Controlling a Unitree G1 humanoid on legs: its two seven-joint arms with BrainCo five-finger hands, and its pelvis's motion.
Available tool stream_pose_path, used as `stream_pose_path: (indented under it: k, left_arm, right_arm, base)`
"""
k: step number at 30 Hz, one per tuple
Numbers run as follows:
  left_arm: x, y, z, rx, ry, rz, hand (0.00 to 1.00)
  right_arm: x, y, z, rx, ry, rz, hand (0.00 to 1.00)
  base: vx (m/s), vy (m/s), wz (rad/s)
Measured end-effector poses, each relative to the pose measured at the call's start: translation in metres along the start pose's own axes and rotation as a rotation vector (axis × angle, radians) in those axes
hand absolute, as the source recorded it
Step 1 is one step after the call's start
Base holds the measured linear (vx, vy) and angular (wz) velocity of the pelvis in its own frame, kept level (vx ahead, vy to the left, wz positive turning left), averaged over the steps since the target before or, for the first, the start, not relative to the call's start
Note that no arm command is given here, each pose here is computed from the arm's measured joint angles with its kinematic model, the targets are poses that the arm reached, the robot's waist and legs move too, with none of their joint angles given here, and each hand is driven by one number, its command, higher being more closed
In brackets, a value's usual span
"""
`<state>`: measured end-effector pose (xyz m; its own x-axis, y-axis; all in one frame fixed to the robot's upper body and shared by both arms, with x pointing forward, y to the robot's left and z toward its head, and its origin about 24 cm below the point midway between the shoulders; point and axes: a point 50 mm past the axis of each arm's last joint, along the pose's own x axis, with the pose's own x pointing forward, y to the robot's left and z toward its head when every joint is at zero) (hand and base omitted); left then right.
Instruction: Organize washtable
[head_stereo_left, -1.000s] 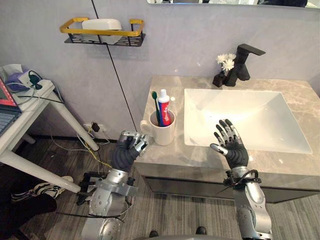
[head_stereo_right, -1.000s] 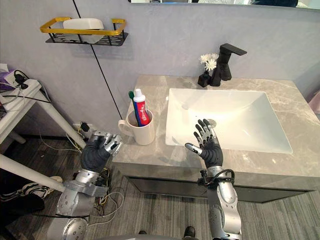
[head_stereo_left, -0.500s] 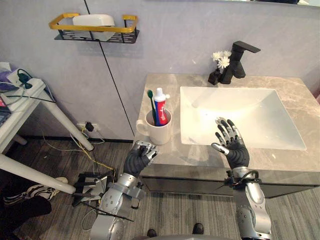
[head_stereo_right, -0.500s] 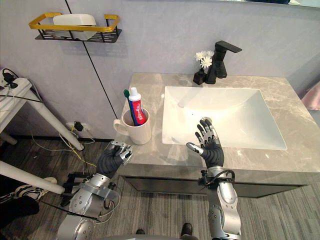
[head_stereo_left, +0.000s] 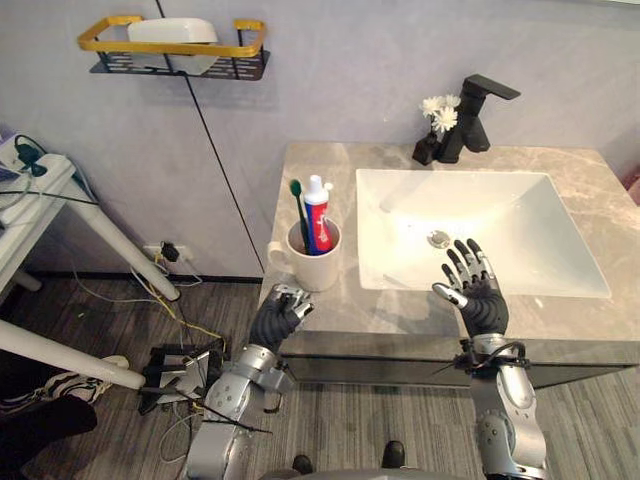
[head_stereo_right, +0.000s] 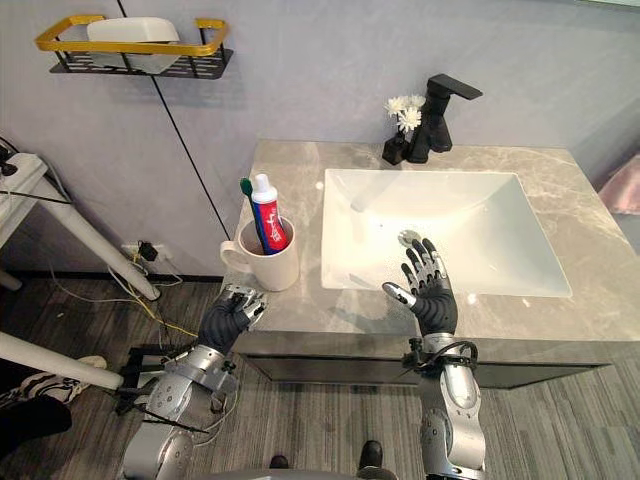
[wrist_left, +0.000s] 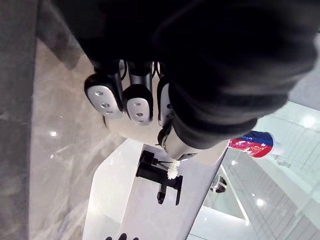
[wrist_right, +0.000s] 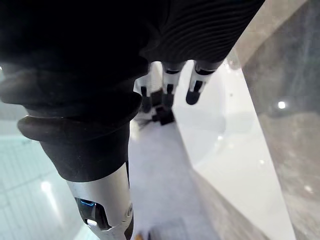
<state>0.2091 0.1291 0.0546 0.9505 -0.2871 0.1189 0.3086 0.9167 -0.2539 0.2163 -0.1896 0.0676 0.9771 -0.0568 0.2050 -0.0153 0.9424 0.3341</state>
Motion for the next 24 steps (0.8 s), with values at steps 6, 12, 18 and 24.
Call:
stream_pose_path:
  k: [6,12,18,24]
  left_arm:
    - [0.004,0.000,0.001,0.003,-0.009,0.000,1.00]
    - [0.008,0.000,0.002,0.026,-0.013,0.001,1.00]
    - [0.013,-0.001,0.005,0.052,-0.024,-0.010,1.00]
    - [0.017,-0.002,0.008,0.093,-0.030,-0.015,1.00]
  right_arm:
    - [0.000,0.001,0.003,-0.003,-0.011,0.002,0.00]
    - [0.001,0.003,0.007,-0.006,-0.030,0.011,0.00]
    - [0.001,0.003,0.007,-0.006,-0.030,0.012,0.00]
    - [0.001,0.003,0.007,-0.005,-0.029,0.013,0.00]
  base:
    - [-0.01,-0.003,0.00]
    - [-0.02,-0.013,-0.03]
    - [-0.02,-0.018,-0.06]
    - [-0.01,-0.004,-0.04]
